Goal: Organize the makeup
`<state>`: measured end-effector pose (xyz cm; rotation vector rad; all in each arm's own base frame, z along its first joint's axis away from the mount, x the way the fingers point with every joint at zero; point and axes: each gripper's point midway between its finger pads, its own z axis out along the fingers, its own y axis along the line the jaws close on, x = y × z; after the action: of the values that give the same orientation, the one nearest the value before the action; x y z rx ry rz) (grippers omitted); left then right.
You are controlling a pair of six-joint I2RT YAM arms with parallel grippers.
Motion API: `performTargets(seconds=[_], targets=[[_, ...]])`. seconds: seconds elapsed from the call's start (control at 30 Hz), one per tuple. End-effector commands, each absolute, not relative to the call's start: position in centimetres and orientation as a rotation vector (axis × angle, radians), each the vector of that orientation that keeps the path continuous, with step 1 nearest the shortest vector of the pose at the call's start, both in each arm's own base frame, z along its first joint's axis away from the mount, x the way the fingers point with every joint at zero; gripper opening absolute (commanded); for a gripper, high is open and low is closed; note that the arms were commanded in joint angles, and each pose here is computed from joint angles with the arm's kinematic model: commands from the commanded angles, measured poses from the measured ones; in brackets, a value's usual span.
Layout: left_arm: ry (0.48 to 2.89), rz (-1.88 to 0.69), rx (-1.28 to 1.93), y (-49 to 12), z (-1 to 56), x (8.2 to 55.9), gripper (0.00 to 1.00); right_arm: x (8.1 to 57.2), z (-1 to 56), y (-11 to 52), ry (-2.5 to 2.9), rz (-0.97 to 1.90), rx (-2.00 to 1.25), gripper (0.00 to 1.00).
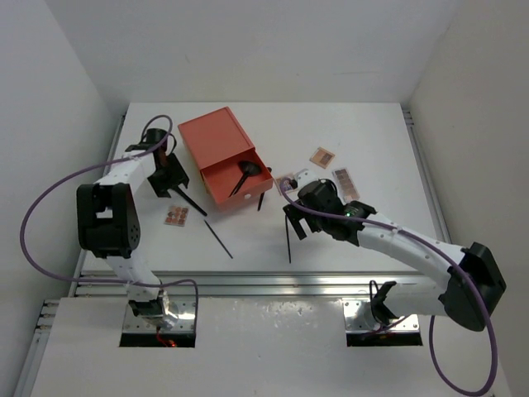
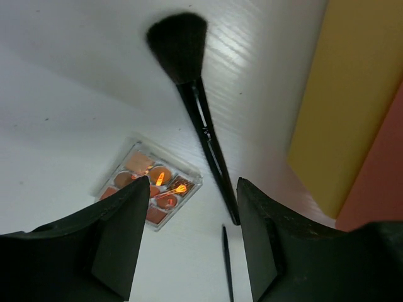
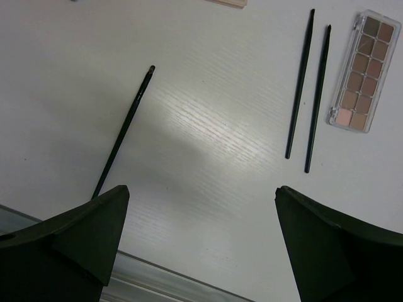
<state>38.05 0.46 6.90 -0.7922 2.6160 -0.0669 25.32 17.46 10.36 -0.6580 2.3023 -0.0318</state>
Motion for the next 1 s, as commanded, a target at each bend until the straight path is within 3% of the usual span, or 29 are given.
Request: performTargets(seconds=[0.0, 0.47, 0.6, 0.73, 0.97], targets=[[2.563, -0.080, -0.802, -0.1, 6.7, 40.1, 0.63, 25.9, 10.9, 17.8, 2.296, -0.021, -0.613, 1.00], [2.633, 0.017, -0.859, 0.7, 2.0, 41.1, 0.60, 25.5, 10.8, 16.8, 2.320, -0.071, -0.609, 1.00], [2.650, 0.032, -0.905, 1.4, 0.8, 40.8, 0.53, 25.5, 11.1, 16.6, 2.312, -0.079, -0.611, 1.00], [2.633, 0.041, -0.953, 2.9, 0.8, 40.7, 0.34, 25.8, 11.4, 15.9, 2.309, -0.102, -0.581, 1.00], [2.610, 0.008, -1.038, 4.6, 0.7, 40.8, 0.13, 25.6, 11.3, 16.3, 2.304, -0.098, -0.598, 1.00]])
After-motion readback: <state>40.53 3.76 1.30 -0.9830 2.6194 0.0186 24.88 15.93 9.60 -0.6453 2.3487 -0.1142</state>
